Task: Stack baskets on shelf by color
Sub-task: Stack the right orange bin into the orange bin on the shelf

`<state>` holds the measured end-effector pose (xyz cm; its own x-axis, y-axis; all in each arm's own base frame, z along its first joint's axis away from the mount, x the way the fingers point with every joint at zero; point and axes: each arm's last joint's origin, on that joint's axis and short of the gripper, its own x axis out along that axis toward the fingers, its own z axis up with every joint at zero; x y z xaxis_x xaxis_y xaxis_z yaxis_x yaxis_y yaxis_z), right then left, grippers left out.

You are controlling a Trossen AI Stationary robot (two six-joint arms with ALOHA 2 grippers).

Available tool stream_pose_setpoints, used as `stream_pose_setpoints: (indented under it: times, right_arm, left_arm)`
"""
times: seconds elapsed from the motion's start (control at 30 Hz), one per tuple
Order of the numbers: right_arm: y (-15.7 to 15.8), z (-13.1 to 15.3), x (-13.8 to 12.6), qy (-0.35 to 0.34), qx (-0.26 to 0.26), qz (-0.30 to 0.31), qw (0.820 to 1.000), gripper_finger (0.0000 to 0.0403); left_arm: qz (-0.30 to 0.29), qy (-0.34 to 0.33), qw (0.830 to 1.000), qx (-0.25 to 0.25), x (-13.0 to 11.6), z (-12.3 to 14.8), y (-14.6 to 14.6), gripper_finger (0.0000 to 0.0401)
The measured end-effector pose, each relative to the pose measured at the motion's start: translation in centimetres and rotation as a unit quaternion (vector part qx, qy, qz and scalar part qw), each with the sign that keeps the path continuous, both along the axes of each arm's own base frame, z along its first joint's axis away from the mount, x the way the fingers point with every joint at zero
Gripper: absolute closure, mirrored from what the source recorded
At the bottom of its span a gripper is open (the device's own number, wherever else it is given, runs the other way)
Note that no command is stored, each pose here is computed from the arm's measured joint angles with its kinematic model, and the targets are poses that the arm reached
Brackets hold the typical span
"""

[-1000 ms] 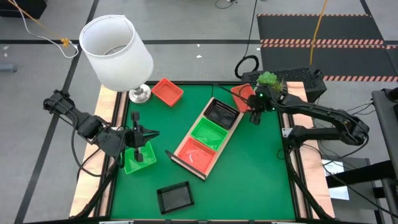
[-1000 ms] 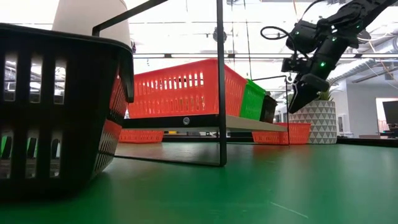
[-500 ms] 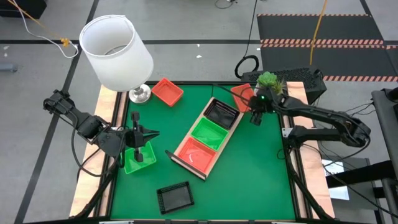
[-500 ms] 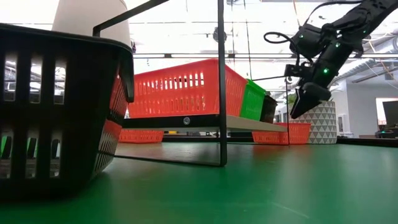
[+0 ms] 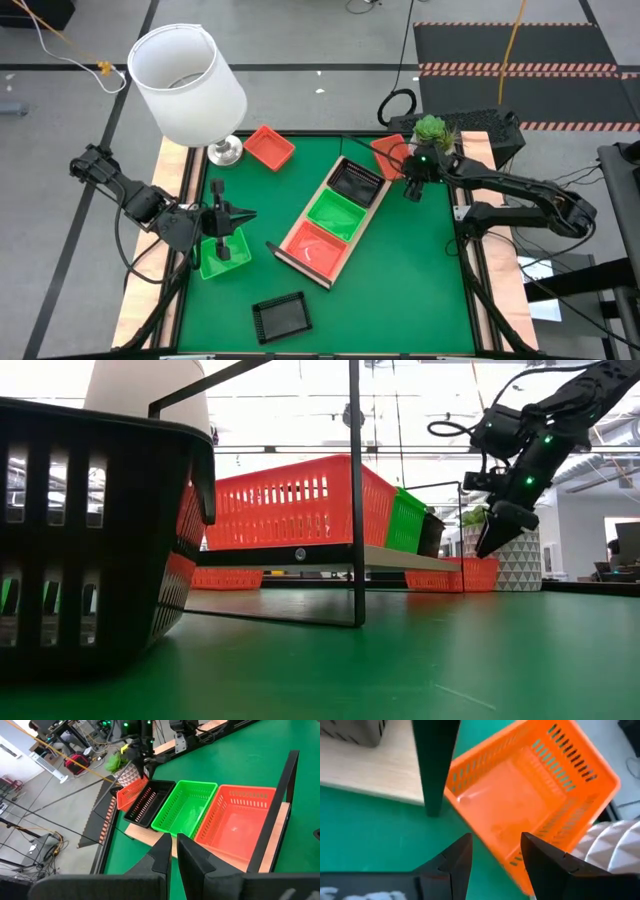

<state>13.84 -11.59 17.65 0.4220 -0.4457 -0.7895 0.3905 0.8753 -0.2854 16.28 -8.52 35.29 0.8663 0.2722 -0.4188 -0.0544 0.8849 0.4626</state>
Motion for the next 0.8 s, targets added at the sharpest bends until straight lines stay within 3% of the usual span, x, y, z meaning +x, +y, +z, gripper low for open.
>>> stream_pose_setpoints:
  times: [0.23,0.6,0.8]
  right_arm:
    - [0.0,0.2,-0.9,0.006,-0.011,-0.020,1.000,0.0241]
    - [0.0,-0.3,-0.9,0.011,-0.032,0.008,0.999,0.0241]
    - [0.0,-1.4,-0.8,0.031,-0.017,0.033,0.999,0.0241]
  left_arm:
    - [-0.001,0.001,1.000,-0.001,0.0,0.0,0.0,0.0371]
    - [-0.002,0.001,1.000,-0.001,0.0,0.0,0.0,0.0371]
    - [-0.002,0.000,1.000,-0.001,0.0,0.0,0.0,0.0371]
